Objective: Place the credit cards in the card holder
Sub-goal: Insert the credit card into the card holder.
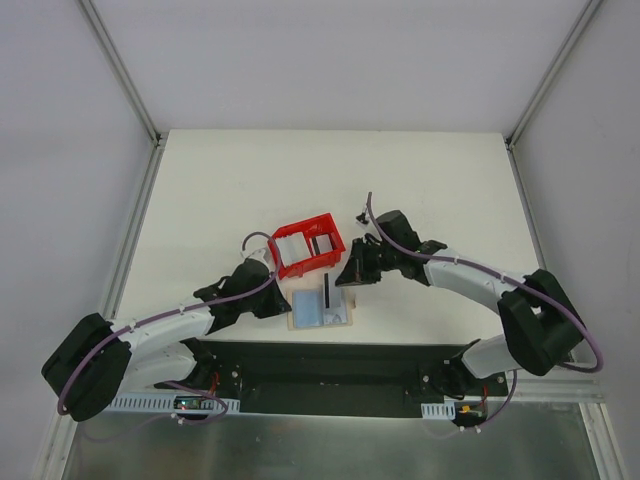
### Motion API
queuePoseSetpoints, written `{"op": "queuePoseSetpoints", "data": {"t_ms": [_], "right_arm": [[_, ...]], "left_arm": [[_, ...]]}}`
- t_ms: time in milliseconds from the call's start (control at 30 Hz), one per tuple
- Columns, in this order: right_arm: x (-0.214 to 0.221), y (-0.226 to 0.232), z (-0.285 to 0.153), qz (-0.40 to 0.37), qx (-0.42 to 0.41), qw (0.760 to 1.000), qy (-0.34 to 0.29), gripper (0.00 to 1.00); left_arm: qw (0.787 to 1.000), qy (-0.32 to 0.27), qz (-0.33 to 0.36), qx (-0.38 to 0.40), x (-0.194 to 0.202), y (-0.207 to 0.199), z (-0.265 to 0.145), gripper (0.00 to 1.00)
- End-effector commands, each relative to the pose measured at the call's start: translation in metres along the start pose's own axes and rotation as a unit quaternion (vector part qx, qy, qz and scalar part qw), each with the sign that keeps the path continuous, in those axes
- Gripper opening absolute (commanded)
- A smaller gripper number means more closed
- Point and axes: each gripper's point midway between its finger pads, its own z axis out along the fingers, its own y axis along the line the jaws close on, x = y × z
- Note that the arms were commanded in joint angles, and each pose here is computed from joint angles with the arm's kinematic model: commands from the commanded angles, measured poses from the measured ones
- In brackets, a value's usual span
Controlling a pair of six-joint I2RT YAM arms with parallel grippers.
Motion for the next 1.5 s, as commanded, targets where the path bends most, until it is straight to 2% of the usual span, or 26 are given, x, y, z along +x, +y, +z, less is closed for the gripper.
{"op": "queuePoseSetpoints", "data": {"t_ms": [0, 267, 733, 1467], "right_arm": [[-0.012, 0.022, 0.011, -0.001, -0.064, 0.998, -0.013, 0.00], [0.008, 0.000, 0.027, 0.017, -0.051, 0.998, 0.015, 0.00], [0.035, -0.017, 0.046, 0.047, -0.074, 0.995, 0.044, 0.00], [0.054, -0.042, 0.061, 0.044, -0.035, 0.996, 0.068, 0.00]], "left_arm": [[1.000, 0.003, 0.014, 0.012, -0.001, -0.002, -0.001, 0.00], [1.000, 0.007, 0.012, 0.005, 0.002, 0.001, 0.001, 0.00], [1.000, 0.012, 0.007, 0.000, 0.003, 0.003, 0.003, 0.00], [1.000, 0.015, 0.004, -0.001, 0.004, 0.002, 0.003, 0.00]]}}
